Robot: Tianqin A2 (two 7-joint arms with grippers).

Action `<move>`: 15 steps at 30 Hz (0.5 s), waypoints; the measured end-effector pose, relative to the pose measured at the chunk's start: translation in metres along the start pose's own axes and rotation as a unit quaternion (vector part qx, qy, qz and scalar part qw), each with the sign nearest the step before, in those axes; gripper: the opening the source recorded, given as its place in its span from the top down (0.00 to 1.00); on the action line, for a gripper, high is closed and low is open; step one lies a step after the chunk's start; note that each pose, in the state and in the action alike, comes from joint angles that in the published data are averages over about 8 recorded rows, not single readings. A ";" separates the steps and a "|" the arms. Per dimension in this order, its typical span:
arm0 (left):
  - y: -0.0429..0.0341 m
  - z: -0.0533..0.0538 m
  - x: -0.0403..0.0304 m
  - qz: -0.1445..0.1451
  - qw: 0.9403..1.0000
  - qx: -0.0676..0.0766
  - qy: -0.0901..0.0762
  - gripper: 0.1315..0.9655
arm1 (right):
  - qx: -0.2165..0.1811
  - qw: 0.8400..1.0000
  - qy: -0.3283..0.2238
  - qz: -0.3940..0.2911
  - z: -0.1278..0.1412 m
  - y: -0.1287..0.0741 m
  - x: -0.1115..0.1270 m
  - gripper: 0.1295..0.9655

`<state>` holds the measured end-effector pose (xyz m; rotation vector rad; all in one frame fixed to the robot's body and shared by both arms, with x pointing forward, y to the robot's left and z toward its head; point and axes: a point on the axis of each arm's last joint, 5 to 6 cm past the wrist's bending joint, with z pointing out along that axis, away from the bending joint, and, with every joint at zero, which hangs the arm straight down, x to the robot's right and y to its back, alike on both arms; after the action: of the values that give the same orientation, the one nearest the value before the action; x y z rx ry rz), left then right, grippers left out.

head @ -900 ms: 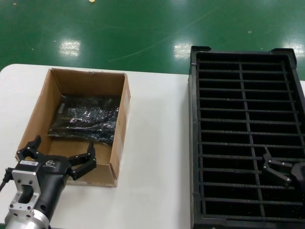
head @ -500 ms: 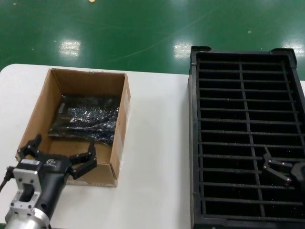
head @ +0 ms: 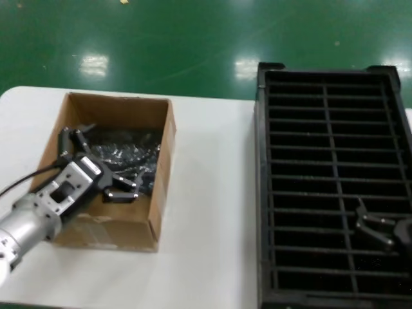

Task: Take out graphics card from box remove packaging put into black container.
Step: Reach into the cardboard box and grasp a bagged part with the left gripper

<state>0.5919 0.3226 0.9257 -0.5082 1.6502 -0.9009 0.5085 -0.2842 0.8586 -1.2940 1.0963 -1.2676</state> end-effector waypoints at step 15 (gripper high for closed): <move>0.0111 0.065 -0.0715 0.321 0.929 -0.148 0.106 0.00 | 0.000 1.000 0.000 0.000 0.000 0.000 0.000 0.00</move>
<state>0.6746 0.3628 0.9567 -0.0445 1.9911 -0.2245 0.5085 -0.2842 0.8586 -1.2940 1.0963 -1.2675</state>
